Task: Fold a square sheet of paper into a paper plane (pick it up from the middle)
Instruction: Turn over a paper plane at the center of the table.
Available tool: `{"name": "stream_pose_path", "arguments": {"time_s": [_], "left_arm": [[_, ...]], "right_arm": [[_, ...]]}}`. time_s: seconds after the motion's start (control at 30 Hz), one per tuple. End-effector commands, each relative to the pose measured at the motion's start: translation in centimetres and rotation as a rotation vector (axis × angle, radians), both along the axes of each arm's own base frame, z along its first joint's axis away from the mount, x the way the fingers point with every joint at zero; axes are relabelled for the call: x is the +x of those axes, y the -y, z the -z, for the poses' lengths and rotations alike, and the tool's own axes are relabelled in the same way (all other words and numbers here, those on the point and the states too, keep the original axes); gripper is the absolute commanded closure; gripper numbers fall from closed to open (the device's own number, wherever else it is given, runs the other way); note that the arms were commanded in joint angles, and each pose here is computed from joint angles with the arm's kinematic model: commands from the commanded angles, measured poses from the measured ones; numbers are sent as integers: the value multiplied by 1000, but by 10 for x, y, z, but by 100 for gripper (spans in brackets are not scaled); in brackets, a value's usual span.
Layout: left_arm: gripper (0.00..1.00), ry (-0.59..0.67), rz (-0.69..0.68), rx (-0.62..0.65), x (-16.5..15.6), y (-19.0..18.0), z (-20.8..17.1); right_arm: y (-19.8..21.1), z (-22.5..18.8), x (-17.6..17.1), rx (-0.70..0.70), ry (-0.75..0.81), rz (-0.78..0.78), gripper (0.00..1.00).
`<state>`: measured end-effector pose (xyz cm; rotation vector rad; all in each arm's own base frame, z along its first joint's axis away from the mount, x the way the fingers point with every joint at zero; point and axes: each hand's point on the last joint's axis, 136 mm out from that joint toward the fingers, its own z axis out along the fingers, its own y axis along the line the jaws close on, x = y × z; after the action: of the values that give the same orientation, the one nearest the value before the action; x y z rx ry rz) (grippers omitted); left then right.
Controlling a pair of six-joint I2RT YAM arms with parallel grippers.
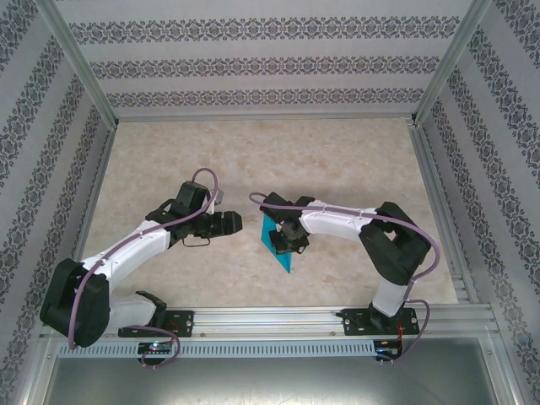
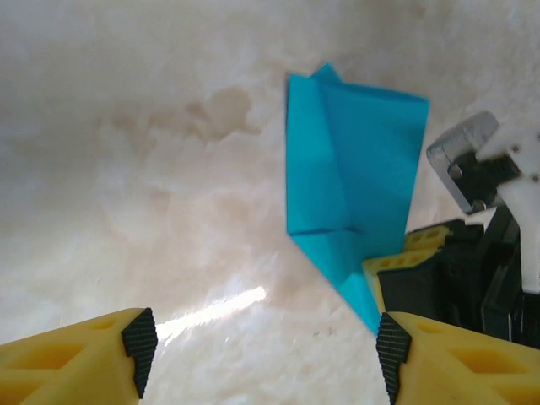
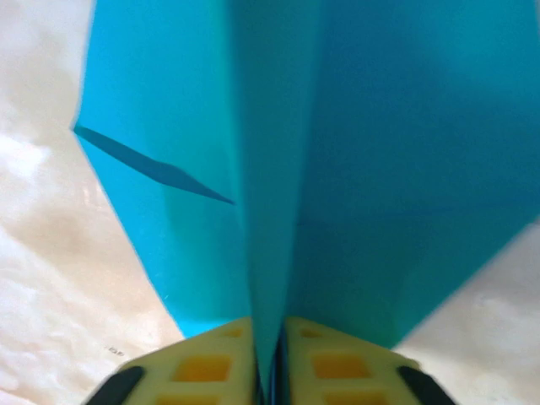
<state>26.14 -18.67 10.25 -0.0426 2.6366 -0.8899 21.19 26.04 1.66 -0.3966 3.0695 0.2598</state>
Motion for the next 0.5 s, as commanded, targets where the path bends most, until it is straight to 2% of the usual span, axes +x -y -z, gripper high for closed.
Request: {"name": "stream_pose_path", "arguments": {"time_s": [0.0,0.2,0.3,0.37,0.47], "left_arm": [[25,19,46,-5,-8,-2,-6],[20,47,43,33,-5,-9,-12],[19,76,30,90,1,-17,-18],[18,107,10,180,6,-32,-22],[9,179,-47,373,15,-65,-29]], "right_arm": [[-7,-5,3,-5,20,-15,76],[0,-27,8,5,69,-6,69],[3,-42,5,25,77,-17,61],[7,-56,3,49,89,-27,58],[16,-77,4,117,129,-50,52]]}}
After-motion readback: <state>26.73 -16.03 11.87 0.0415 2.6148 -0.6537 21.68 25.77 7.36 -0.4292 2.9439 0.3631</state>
